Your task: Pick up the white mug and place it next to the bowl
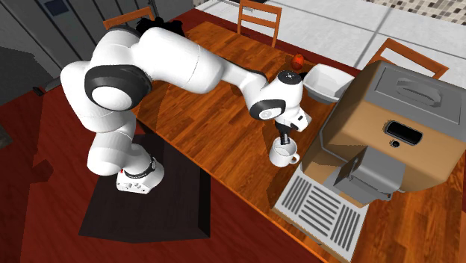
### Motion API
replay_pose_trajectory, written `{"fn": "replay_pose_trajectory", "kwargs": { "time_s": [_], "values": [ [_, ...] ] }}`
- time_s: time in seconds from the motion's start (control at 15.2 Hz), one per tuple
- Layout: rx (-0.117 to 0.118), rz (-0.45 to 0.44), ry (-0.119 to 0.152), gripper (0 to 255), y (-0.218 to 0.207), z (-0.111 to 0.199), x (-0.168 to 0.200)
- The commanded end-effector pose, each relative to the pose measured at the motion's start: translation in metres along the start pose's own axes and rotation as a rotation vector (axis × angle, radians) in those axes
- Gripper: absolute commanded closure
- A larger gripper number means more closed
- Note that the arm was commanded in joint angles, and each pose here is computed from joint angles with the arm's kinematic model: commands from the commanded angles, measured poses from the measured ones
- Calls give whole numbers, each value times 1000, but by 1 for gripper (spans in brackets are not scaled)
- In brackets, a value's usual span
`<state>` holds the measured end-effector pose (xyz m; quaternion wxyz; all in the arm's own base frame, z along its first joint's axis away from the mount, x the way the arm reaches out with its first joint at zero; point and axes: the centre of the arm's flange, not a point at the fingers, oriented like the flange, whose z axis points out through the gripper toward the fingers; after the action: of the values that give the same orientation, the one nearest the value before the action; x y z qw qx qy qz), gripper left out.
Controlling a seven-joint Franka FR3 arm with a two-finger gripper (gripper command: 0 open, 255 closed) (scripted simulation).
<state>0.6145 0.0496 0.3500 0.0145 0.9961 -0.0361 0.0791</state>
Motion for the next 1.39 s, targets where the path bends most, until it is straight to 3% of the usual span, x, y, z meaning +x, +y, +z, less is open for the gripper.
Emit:
{"fn": "replay_pose_trajectory", "kwargs": {
  "time_s": [0.0, 0.4, 1.32],
  "values": [
    [0, 0, 0, 255, 0, 0, 0],
    [0, 0, 0, 255, 0, 0, 0],
    [0, 0, 0, 255, 2, -73, 12]
  ]
}}
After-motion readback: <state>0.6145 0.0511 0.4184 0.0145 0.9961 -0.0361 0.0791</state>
